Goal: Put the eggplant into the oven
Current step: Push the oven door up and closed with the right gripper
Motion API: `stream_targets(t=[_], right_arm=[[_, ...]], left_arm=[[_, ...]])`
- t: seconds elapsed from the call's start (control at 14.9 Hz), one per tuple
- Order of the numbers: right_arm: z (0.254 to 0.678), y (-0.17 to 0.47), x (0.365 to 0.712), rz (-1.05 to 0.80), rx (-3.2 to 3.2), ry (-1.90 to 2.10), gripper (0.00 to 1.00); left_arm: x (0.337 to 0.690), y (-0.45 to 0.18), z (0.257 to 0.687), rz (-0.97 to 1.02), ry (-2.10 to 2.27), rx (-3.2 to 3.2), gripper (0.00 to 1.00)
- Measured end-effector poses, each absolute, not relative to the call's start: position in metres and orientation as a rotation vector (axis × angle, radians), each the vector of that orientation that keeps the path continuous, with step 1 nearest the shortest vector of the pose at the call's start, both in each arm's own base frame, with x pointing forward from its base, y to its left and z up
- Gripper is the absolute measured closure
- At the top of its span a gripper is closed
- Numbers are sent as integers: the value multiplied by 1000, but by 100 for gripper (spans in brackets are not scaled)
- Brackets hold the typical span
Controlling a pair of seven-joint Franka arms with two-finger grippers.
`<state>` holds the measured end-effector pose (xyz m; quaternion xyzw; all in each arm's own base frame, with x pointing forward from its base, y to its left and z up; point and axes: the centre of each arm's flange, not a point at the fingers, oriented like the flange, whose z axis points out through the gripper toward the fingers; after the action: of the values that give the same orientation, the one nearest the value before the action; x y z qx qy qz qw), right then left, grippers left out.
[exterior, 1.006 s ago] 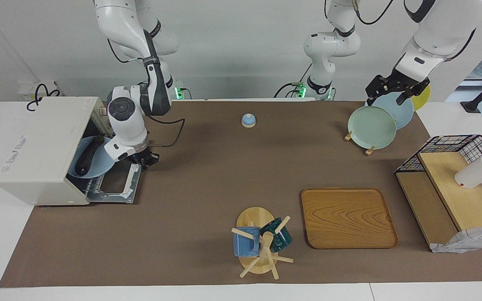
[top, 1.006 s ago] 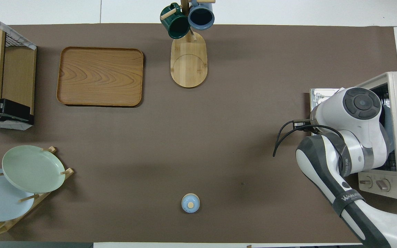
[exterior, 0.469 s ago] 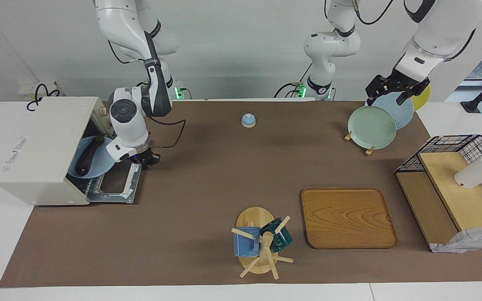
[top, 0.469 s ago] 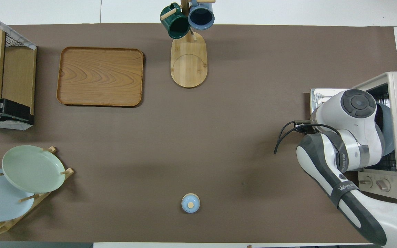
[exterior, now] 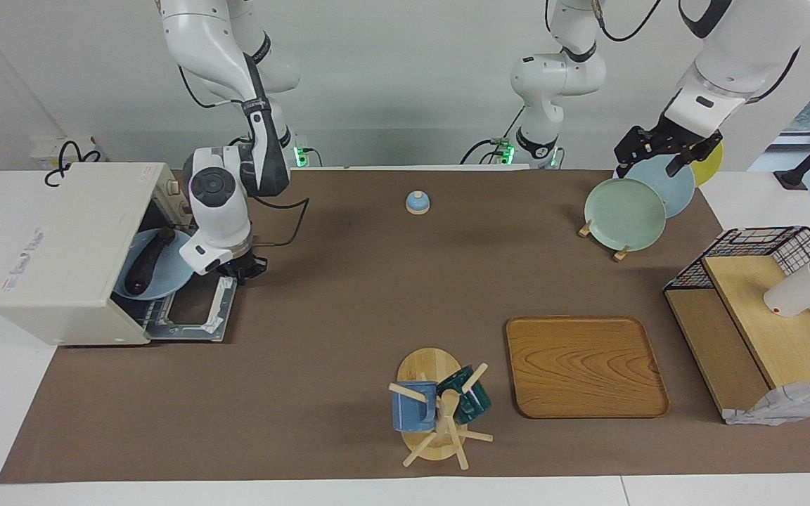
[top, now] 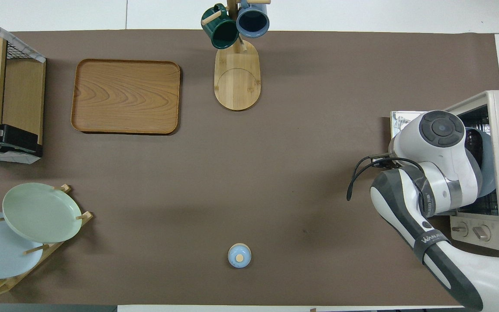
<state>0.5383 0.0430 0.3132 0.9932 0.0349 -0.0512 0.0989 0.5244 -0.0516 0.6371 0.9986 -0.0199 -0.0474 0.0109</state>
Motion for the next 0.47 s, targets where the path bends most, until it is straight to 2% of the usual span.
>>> stream_targets(t=[0.27,0.47], right_arm=[[356,38,551,-248,2917,207,99],[407,6,560,-272,2918,250,99]], left_arm=[[524,-52,637,-148,-62,3116,0],[524,-52,637,-148,-62,3116,0]])
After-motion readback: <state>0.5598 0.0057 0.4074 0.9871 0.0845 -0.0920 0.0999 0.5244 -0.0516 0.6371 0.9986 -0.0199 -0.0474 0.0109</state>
